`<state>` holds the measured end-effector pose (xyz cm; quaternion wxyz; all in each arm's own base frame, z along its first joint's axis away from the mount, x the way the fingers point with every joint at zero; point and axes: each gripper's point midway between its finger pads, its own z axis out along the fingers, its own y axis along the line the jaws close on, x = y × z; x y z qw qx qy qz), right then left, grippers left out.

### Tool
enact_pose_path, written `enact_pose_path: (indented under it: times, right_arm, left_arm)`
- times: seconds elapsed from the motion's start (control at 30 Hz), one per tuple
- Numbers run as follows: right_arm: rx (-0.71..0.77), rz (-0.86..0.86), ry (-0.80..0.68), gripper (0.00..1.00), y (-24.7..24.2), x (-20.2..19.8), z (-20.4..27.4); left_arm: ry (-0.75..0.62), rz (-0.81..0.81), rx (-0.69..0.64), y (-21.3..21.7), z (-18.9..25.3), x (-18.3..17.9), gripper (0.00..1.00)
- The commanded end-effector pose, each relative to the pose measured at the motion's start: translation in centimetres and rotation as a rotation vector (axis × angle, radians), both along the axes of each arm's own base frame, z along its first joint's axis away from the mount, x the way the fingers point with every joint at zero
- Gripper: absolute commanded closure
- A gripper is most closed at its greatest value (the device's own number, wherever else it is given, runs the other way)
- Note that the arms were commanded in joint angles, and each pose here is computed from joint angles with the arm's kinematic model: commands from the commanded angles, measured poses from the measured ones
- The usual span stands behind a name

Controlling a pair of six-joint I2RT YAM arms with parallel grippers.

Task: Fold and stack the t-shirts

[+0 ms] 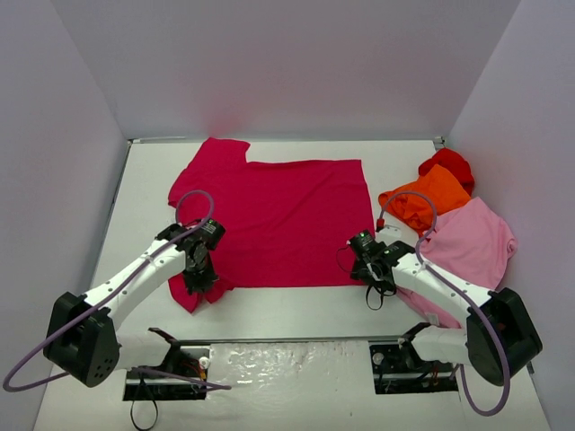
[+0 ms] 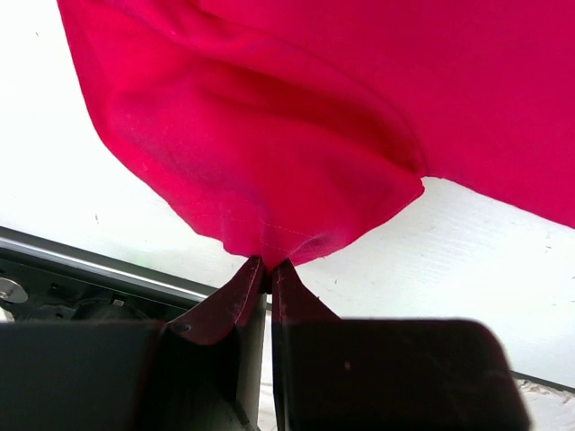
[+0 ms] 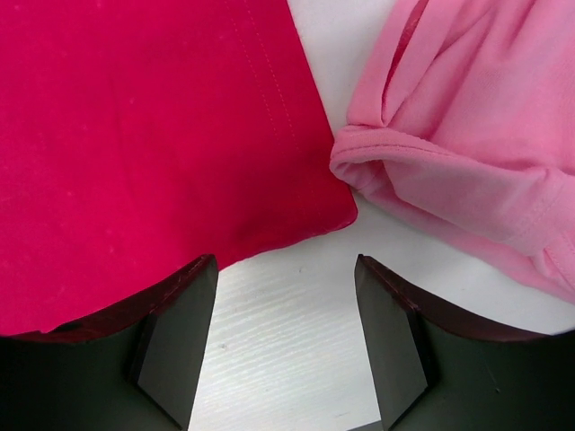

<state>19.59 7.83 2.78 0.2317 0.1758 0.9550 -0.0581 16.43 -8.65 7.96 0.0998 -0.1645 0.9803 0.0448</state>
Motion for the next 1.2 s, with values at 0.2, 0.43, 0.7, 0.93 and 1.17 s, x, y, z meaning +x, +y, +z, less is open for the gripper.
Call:
enact_pose_path:
  times: [0.2,0.43,0.7,0.93,1.17]
  right_arm:
    - [-0.056,-0.111,-0.043,0.48,-0.6,1.0,-2.0]
    - [-0.083,-0.119,-0.036,0.55,-0.8,1.4,-2.1]
    - [-0.122,-0.130,-0.019,1.00,-1.4,1.0,-2.1]
    - [-0.051,-0.078,-0.074,1.00,0.3,1.6,0.8]
    - [-0.058,0.008,-0.171,1.00,1.5,4.7,6.1]
  left_arm:
    - [0.004,-0.067,0.032,0.5,1.4,0.2,1.00]
    - [-0.007,-0.080,0.036,0.7,1.8,0.2,1.00]
    - [-0.006,-0.086,0.037,0.8,1.9,0.2,1.00]
    - [-0.068,-0.097,0.043,0.9,4.5,1.6,1.00]
    - [-0.186,-0.116,0.100,1.3,10.0,6.0,1.00]
